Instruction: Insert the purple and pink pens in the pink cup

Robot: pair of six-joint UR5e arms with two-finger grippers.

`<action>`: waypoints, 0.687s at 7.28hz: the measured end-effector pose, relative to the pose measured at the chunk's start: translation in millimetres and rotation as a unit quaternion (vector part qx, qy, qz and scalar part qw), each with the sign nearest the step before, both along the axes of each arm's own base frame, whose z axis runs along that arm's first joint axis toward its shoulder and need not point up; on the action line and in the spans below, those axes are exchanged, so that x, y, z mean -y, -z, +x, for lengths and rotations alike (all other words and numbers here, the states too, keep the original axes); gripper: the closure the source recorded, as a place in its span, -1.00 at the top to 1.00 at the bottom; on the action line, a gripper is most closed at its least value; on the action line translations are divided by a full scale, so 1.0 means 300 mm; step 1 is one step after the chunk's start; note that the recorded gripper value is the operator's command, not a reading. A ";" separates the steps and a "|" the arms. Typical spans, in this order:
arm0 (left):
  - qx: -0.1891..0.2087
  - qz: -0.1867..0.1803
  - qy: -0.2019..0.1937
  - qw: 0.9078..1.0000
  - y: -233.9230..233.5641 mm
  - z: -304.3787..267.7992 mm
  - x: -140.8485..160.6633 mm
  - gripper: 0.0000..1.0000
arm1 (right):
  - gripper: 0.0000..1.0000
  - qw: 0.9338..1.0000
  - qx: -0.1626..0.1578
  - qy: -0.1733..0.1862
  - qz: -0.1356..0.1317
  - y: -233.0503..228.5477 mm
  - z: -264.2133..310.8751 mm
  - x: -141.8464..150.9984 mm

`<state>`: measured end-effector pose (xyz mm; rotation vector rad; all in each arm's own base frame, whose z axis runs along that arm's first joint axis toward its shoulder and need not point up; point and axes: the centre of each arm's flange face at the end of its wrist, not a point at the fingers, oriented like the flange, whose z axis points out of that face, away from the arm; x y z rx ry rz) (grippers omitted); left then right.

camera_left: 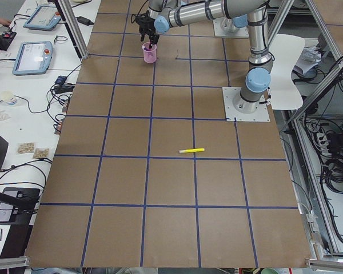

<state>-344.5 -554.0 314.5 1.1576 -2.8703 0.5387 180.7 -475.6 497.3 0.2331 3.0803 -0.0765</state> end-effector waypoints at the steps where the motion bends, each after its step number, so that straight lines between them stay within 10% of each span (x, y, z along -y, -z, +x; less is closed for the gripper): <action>1: -0.006 0.009 0.020 1.000 -0.020 0.052 0.028 1.00 | 1.00 1.000 0.000 0.000 0.000 0.000 0.000 0.000; 5: -0.021 0.132 0.162 0.978 -0.136 0.482 0.089 1.00 | 1.00 1.000 -0.001 0.000 0.000 0.001 0.000 0.000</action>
